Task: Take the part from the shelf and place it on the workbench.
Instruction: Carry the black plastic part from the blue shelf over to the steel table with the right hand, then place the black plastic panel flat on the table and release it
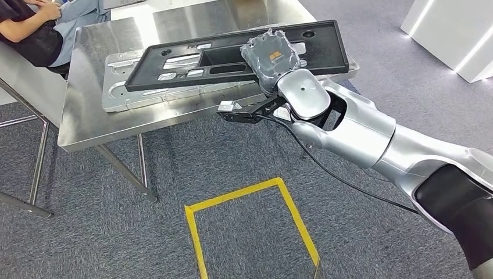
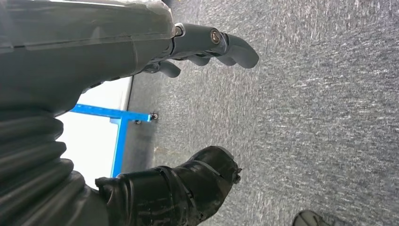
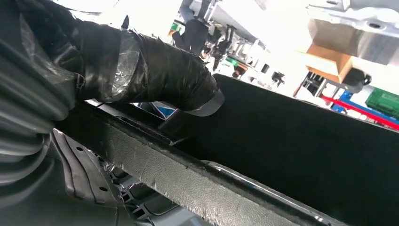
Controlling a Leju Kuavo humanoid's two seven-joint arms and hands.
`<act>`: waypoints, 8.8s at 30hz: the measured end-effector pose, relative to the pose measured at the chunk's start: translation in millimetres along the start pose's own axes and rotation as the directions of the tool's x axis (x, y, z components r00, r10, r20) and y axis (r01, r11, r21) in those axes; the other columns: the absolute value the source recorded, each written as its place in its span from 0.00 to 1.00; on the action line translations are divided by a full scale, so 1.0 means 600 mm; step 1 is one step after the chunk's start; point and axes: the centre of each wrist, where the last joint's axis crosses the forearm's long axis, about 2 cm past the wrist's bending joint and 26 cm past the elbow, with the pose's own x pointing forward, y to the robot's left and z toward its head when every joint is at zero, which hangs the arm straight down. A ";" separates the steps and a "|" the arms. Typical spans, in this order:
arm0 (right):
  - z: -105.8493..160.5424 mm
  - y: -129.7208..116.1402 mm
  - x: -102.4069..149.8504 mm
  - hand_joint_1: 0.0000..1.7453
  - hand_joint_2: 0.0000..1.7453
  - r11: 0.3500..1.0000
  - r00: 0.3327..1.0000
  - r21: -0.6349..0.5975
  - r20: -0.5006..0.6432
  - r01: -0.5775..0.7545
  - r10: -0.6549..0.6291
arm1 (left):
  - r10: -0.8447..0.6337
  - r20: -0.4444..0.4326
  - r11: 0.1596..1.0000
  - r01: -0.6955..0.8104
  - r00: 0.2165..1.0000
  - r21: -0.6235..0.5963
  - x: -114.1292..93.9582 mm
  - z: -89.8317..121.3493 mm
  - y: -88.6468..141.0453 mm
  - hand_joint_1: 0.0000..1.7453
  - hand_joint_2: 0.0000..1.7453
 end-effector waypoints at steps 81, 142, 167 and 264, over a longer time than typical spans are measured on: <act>0.020 0.050 0.029 1.00 1.00 1.000 0.998 0.021 0.057 0.008 -0.009 | -0.011 -0.011 1.000 0.012 1.000 0.024 0.000 -0.001 0.003 0.00 1.00; 0.013 -0.002 -0.047 1.00 1.00 0.998 0.997 0.021 -0.052 -0.051 0.052 | 0.000 -0.042 0.997 0.003 0.999 0.072 0.000 -0.004 0.017 0.00 1.00; 0.016 0.008 -0.043 1.00 1.00 0.998 0.998 0.032 -0.036 -0.045 0.046 | -0.001 -0.054 0.998 0.004 0.999 0.057 -0.002 -0.004 0.017 0.00 1.00; 0.039 0.137 0.030 1.00 1.00 0.992 0.995 0.077 0.013 0.095 -0.096 | 0.003 -0.049 0.999 -0.001 0.999 0.038 -0.001 -0.005 0.019 0.00 1.00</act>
